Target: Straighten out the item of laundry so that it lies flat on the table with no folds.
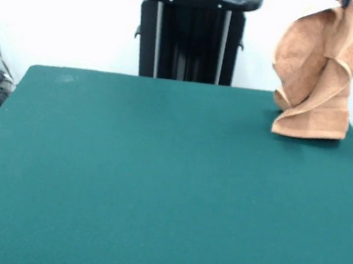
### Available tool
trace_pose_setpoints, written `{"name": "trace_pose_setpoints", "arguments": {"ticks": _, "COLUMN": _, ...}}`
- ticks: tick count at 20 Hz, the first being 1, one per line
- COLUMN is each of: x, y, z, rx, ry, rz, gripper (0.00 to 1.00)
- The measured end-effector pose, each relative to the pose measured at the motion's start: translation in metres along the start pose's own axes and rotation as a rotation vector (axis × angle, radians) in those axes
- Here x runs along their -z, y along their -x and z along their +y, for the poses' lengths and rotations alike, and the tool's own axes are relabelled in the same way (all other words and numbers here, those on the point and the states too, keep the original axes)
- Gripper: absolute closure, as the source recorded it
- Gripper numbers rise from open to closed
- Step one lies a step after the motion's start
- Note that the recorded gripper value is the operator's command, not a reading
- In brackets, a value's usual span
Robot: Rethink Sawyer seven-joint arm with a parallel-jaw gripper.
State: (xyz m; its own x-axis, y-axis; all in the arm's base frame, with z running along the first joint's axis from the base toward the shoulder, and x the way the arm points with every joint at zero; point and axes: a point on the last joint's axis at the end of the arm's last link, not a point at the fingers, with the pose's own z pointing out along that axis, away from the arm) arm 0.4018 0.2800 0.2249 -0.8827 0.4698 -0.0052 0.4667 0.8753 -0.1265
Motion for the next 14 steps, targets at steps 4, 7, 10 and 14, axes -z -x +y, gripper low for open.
{"name": "trace_pose_setpoints", "arguments": {"ticks": 4, "x": 0.003, "y": -0.022, "z": 0.009, "rx": 0.038, "ry": 0.008, "rz": -0.001, "gripper": 1.0}}
{"name": "trace_pose_setpoints", "arguments": {"ticks": 7, "x": 0.012, "y": -0.043, "z": 0.017, "rx": 0.068, "ry": 0.021, "rz": -0.005, "gripper": 1.0}}
{"name": "trace_pose_setpoints", "arguments": {"ticks": 10, "x": 0.019, "y": -0.059, "z": 0.02, "rx": 0.065, "ry": 0.026, "rz": 0.006, "gripper": 1.0}}
{"name": "trace_pose_setpoints", "arguments": {"ticks": 14, "x": 0.032, "y": -0.078, "z": 0.019, "rx": 0.02, "ry": 0.022, "rz": 0.046, "gripper": 1.0}}
